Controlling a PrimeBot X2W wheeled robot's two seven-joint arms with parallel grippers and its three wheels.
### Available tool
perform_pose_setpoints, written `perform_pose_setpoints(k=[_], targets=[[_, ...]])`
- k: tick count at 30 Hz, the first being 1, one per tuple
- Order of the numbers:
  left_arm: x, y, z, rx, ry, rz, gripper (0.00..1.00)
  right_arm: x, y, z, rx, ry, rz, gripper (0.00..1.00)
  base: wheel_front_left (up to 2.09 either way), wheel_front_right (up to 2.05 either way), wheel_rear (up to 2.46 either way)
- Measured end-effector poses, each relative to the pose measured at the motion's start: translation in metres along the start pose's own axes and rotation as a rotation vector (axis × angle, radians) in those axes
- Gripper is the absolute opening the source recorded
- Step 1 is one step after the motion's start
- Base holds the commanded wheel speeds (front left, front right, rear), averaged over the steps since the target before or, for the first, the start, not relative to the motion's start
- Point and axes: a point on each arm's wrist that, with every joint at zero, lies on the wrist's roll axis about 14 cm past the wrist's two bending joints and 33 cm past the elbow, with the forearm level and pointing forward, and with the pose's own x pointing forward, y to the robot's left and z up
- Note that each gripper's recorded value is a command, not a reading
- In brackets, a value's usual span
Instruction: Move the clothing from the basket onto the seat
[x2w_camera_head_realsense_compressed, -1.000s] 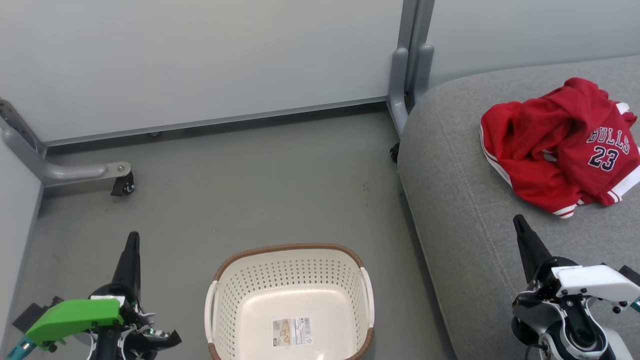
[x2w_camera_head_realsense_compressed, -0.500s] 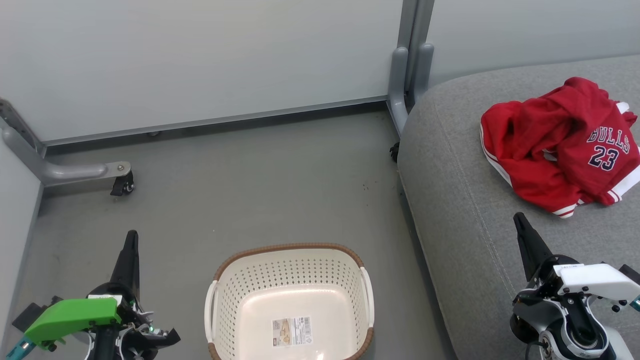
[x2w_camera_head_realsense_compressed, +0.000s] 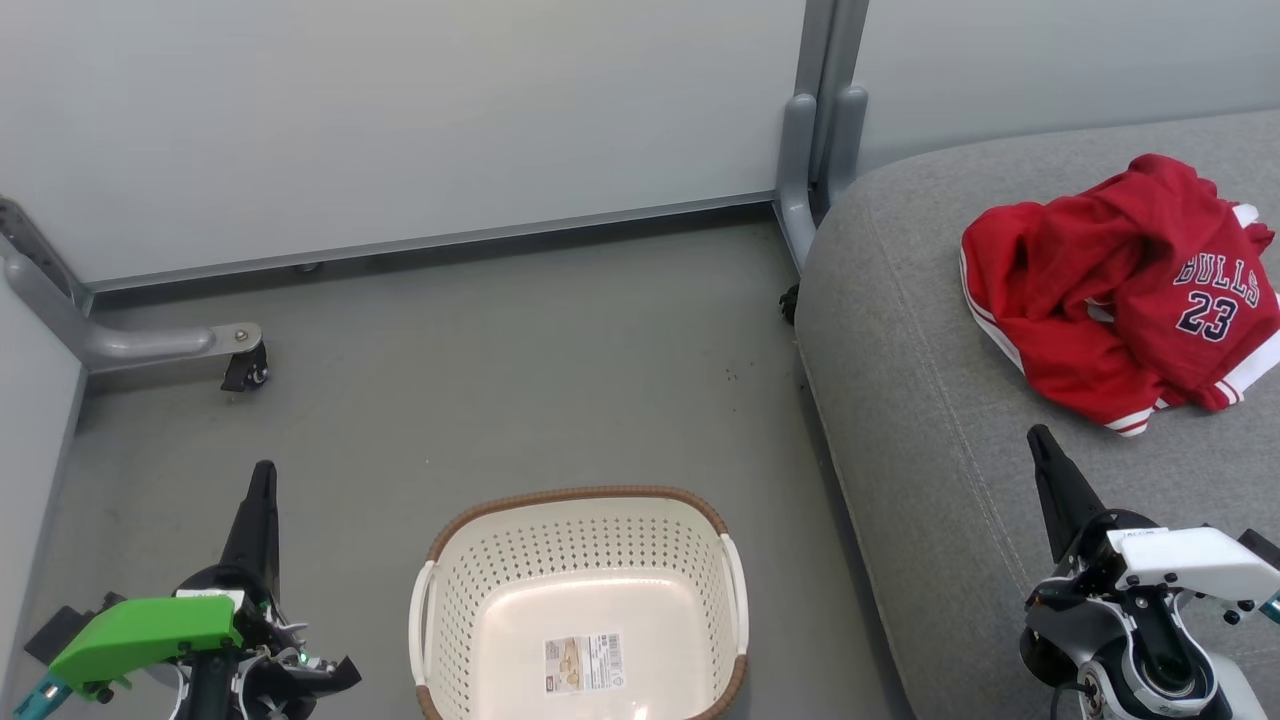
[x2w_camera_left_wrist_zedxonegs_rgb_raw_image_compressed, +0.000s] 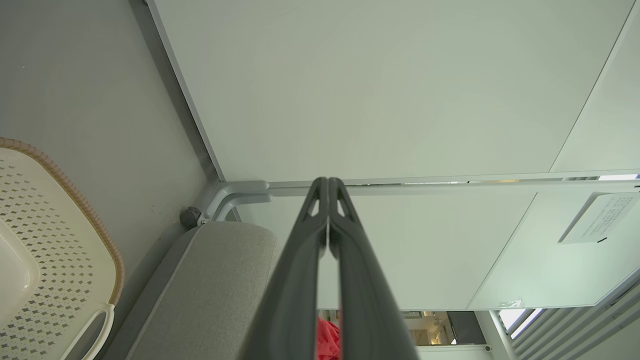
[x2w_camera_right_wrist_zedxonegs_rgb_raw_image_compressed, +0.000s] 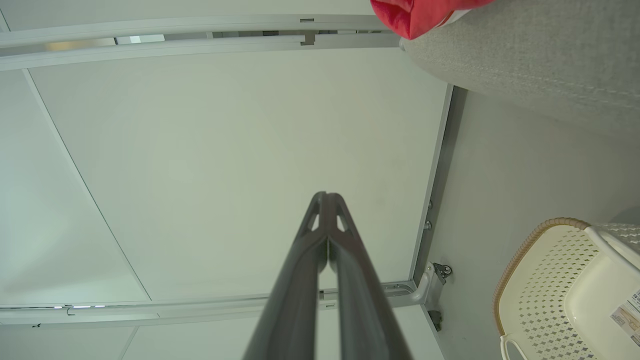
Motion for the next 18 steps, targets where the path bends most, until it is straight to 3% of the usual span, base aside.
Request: perform_pose_setpoints(k=[18], targets=[[0.0000,0.0001,-0.0009,-0.003,0.002,0.000,0.00,0.0000,-0.0001,-0.0002,0.000,0.000,0.000,0.00,0.00,0.00,0.00]])
